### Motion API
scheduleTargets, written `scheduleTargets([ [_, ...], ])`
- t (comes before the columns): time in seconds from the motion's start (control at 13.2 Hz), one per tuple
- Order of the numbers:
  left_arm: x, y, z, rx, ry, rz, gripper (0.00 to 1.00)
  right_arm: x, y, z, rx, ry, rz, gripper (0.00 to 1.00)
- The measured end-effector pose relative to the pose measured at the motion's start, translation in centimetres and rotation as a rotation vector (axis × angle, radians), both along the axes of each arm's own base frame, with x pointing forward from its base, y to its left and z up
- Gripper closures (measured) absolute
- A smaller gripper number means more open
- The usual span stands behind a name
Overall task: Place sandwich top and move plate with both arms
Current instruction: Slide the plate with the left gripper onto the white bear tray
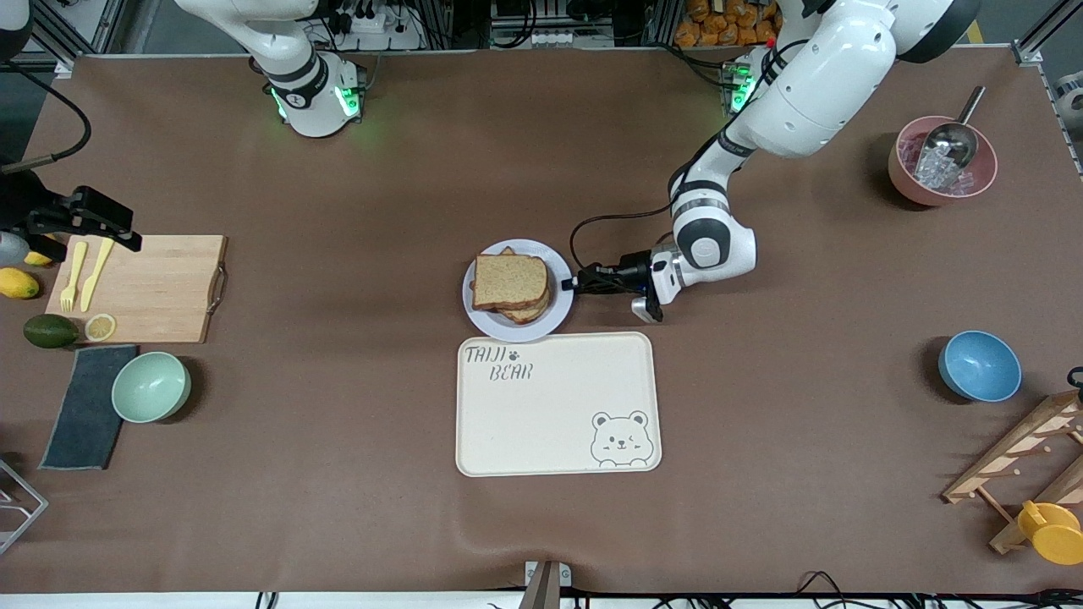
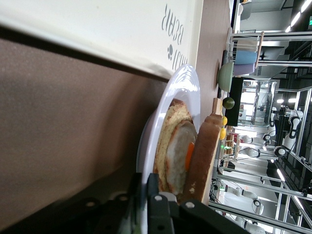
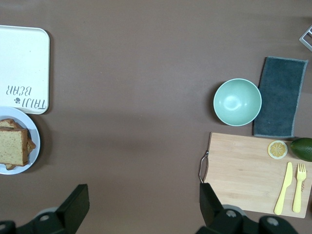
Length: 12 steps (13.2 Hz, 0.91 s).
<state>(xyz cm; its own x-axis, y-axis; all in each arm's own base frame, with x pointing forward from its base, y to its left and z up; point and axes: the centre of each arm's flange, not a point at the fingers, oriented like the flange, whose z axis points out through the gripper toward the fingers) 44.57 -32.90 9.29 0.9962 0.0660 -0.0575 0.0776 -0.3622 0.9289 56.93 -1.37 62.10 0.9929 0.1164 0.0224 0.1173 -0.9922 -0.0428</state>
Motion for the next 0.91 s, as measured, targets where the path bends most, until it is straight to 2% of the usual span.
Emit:
scheduleTargets([
  [0.3, 0.1, -0.7, 0.6, -0.033, -0.085, 0.012, 0.96, 0.0, 0.2, -0.1, -0.001, 0.002, 0.002, 0.0],
  [0.45, 0.9, -0.7, 1.6, -0.082, -0.102, 0.028, 0.96, 0.0, 0.2, -0.1, -0.003, 0.002, 0.001, 0.0],
  [0.76, 2.6, -0.3, 4.9, -0.219, -0.062, 0.159, 0.96, 0.0, 0.1, -0.1, -0.013, 0.002, 0.002, 0.0],
  [0.91, 2.9, 0.0, 5.9, -0.254, -0.045, 0.197, 0.96, 0.0, 0.0, -0.1, -0.017, 0.003, 0.002, 0.0],
])
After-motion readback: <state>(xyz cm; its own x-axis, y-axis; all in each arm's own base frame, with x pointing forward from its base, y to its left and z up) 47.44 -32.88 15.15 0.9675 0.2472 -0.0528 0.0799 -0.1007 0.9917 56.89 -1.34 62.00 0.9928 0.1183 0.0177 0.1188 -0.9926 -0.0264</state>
